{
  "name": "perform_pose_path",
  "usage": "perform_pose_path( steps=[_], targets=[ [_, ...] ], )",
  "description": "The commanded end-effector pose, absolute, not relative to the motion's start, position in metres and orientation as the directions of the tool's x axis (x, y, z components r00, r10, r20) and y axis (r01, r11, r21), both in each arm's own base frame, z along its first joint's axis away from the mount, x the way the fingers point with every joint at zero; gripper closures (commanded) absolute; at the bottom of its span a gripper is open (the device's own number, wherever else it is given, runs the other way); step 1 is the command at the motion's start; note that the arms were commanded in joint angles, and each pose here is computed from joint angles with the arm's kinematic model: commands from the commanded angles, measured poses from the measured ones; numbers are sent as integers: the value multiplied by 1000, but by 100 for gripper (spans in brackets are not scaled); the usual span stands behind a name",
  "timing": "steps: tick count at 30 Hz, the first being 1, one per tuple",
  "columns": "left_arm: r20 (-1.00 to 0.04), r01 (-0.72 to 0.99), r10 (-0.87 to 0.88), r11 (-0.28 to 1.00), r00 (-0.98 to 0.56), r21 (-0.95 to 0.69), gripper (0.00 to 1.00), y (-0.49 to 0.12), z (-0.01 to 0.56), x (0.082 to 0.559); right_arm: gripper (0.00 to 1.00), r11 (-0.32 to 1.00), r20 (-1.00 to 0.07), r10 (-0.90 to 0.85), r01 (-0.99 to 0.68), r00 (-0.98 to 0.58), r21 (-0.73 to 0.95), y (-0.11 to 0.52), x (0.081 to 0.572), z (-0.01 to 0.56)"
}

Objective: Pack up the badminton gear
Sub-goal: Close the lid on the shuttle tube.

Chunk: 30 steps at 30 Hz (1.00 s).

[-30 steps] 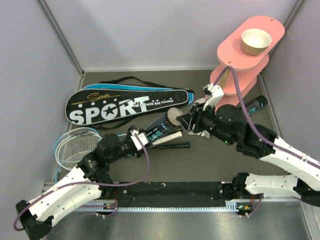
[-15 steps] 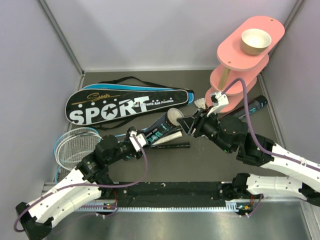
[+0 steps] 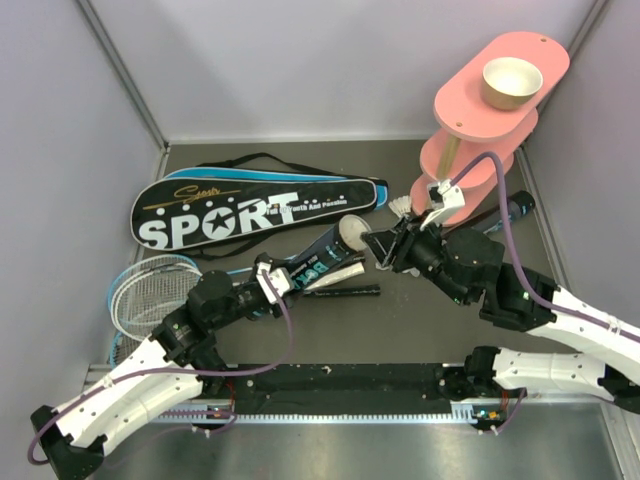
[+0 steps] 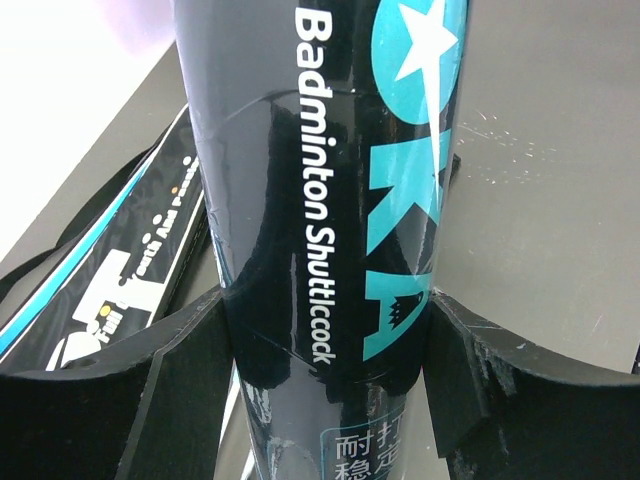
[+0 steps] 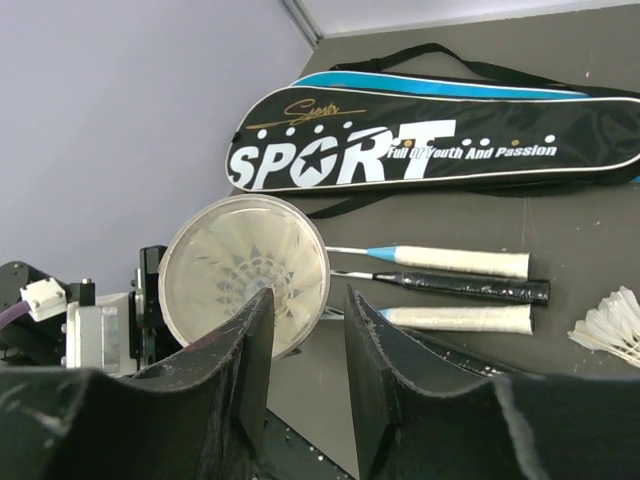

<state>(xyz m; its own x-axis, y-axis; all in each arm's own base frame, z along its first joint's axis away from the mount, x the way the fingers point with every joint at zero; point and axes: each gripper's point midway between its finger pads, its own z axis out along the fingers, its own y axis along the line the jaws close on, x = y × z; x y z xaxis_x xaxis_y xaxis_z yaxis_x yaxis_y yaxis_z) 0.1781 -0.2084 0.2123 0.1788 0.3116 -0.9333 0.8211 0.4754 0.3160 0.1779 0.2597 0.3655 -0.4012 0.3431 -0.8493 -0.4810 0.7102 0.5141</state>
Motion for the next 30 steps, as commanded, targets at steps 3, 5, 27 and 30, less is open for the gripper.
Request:
perform_pose_path(
  steps=[3,5,27,30],
  targets=[
    [-932,793,105,498,346,351,100,-219,284,173,65,770,-872,287,-445,-397,456,246,186,356],
    [-931,797,103,490,349,353,100,-220,284,171,65,756,-864,293,-454,-410,472,246,187,357],
    [-927,786,36,518,373,337,100,-215,300,168,72,620,-746,389,-446,-540,646,289,166,301],
    [-928,798,1,510,374,322,100,-217,306,164,73,564,-696,451,-426,-558,707,295,165,298]
  ],
)
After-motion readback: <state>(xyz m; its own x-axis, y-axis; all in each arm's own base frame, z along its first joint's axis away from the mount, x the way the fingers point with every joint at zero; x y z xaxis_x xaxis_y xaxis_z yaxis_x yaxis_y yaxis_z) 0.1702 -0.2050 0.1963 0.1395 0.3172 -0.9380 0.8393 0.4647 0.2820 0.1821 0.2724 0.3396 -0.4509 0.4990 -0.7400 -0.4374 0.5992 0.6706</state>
